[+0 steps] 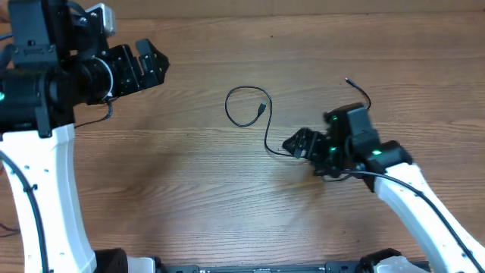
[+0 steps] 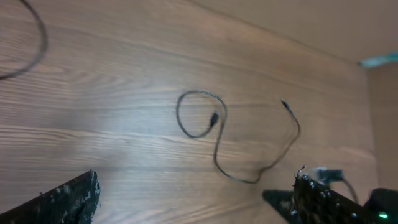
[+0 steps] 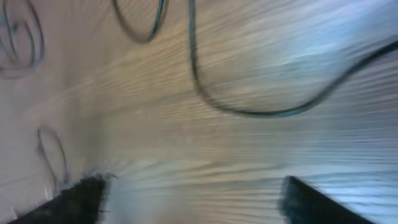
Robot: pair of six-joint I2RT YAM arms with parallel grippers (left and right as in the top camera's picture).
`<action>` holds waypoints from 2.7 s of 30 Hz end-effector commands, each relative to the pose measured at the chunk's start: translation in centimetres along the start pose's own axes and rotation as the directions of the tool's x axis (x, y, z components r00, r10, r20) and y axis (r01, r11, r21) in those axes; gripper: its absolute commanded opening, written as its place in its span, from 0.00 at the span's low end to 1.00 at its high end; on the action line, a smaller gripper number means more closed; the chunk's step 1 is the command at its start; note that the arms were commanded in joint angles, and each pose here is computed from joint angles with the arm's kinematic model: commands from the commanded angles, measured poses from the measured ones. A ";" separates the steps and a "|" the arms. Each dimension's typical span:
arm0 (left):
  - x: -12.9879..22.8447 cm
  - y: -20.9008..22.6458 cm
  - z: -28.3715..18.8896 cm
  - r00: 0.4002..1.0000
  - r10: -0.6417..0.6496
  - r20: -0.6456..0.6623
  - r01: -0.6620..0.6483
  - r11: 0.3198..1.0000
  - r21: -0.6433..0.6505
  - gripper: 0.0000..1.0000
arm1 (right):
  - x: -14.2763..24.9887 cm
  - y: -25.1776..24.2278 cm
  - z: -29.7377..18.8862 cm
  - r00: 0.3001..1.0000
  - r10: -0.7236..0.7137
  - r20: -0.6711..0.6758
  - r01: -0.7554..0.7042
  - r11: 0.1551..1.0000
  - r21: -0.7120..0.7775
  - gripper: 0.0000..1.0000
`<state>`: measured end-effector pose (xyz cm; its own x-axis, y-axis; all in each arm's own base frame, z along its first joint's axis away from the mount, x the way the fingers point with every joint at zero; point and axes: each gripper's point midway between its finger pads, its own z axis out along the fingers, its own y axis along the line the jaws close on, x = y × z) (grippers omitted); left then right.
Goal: Untangle cables
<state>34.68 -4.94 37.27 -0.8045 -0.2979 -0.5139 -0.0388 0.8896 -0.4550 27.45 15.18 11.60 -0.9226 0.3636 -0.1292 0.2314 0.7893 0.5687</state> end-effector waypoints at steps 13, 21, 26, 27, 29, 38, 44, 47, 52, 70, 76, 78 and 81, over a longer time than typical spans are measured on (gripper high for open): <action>7.5 -2.8 18.2 0.879 0.264 -0.396 -0.377 0.894 -0.241 0.99 | -3.9 -10.2 -8.2 0.934 0.228 0.276 -0.306 0.909 0.283 1.00; 13.6 -4.9 28.1 0.609 0.565 -0.557 -0.729 0.675 -0.113 1.00 | -2.8 -16.0 -11.2 0.875 0.332 0.353 -0.467 0.771 0.432 1.00; 16.1 -6.0 32.6 0.560 0.614 -0.555 -0.766 0.639 -0.066 1.00 | -2.3 -17.8 -12.3 0.838 0.391 0.382 -0.537 0.718 0.443 1.00; 16.5 -5.9 33.1 0.560 0.609 -0.561 -0.761 0.646 -0.059 1.00 | -2.3 -18.0 -12.4 0.834 0.396 0.384 -0.543 0.714 0.443 1.00; 18.0 -6.0 34.4 0.554 0.600 -0.577 -0.737 0.676 -0.004 1.00 | -2.2 -18.0 -12.5 0.833 0.398 0.385 -0.545 0.712 0.443 1.00; 20.0 -3.8 36.4 0.472 0.605 -0.641 -0.765 0.643 0.043 0.87 | -2.3 -18.0 -12.5 0.832 0.397 0.387 -0.545 0.713 0.441 1.00; 19.7 -2.1 36.9 0.458 0.596 -0.660 -0.767 0.640 0.046 0.75 | -2.5 -18.0 -12.4 0.831 0.394 0.392 -0.545 0.716 0.435 1.00; 18.9 -1.4 37.1 0.478 0.584 -0.656 -0.756 0.654 0.032 0.74 | -3.3 -17.6 -12.3 0.829 0.385 0.405 -0.541 0.735 0.408 1.00; 18.6 -2.1 37.8 0.506 0.597 -0.623 -0.728 0.683 0.064 0.65 | -3.7 -17.6 -12.3 0.827 0.380 0.414 -0.540 0.740 0.401 1.00; 19.7 -1.2 37.6 0.528 0.539 -0.656 -0.696 0.717 0.028 0.05 | -3.7 -17.6 -12.3 0.827 0.380 0.414 -0.541 0.740 0.401 1.00; 14.7 -5.7 33.5 0.652 0.530 -0.542 -0.642 0.766 -0.024 0.04 | -3.7 -17.6 -12.3 0.827 0.380 0.414 -0.540 0.740 0.401 1.00; 13.2 -7.4 31.9 0.705 0.506 -0.497 -0.599 0.800 -0.036 0.04 | -3.7 -17.6 -12.3 0.827 0.380 0.414 -0.541 0.740 0.401 1.00; 12.8 -10.1 30.8 0.767 0.453 -0.455 -0.497 0.867 0.024 0.04 | -3.7 -17.5 -12.3 0.827 0.380 0.414 -0.541 0.740 0.401 1.00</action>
<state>42.98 -26.02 7.67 -0.8811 0.4430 -0.1653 0.4515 0.8922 -0.0155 22.50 -5.81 11.24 -0.5561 0.8071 -0.1982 0.7979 0.5852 0.1445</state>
